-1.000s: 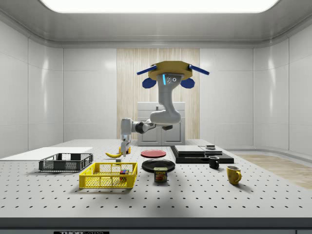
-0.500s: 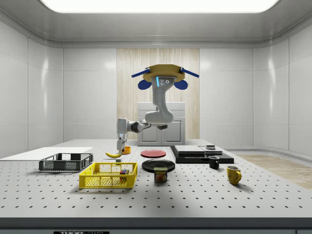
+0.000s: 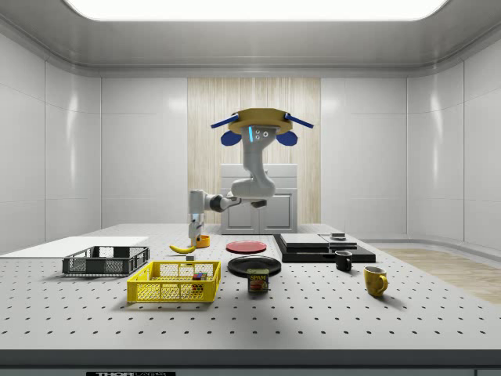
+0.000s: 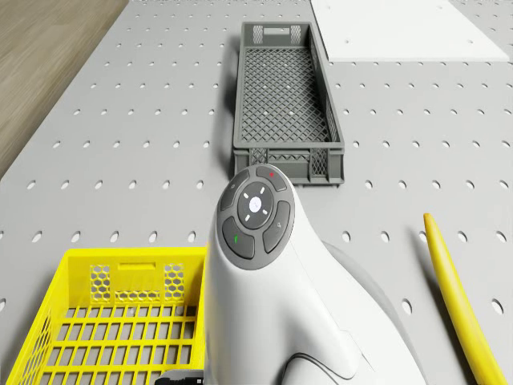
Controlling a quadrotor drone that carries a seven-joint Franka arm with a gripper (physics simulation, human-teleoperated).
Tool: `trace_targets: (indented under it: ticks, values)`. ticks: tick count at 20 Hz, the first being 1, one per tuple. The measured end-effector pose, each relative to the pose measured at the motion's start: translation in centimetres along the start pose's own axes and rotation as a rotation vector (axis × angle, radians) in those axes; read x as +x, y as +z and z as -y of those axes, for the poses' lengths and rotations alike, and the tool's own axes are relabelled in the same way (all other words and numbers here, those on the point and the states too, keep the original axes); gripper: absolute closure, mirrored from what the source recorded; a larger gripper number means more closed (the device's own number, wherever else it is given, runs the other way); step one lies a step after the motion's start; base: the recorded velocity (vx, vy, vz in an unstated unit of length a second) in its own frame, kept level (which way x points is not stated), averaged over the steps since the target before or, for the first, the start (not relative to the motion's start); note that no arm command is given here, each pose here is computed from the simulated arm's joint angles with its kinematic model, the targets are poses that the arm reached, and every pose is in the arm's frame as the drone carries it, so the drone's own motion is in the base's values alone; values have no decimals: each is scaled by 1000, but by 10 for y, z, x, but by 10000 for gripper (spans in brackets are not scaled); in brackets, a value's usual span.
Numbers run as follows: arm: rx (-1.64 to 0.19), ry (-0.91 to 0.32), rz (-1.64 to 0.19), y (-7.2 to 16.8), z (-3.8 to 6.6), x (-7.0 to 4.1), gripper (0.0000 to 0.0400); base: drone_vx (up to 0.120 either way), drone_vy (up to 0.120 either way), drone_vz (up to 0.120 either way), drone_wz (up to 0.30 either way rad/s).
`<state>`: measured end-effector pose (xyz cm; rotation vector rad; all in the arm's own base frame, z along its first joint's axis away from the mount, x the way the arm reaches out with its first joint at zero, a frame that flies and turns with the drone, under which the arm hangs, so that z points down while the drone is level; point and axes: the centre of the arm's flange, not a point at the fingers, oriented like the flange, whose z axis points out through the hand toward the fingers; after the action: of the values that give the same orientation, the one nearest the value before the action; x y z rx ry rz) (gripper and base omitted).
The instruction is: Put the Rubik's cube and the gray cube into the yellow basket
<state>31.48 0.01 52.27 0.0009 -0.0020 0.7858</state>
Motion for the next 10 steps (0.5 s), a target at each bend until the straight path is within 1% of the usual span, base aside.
trace_targets:
  ticks: [7,8,10]
  values:
    - [0,0,0,0,0,0,0,120,-120,0,0]
    - [0,0,0,0,0,0,0,40,-120,0,0]
    - [0,0,0,0,0,0,0,0,-120,0,0]
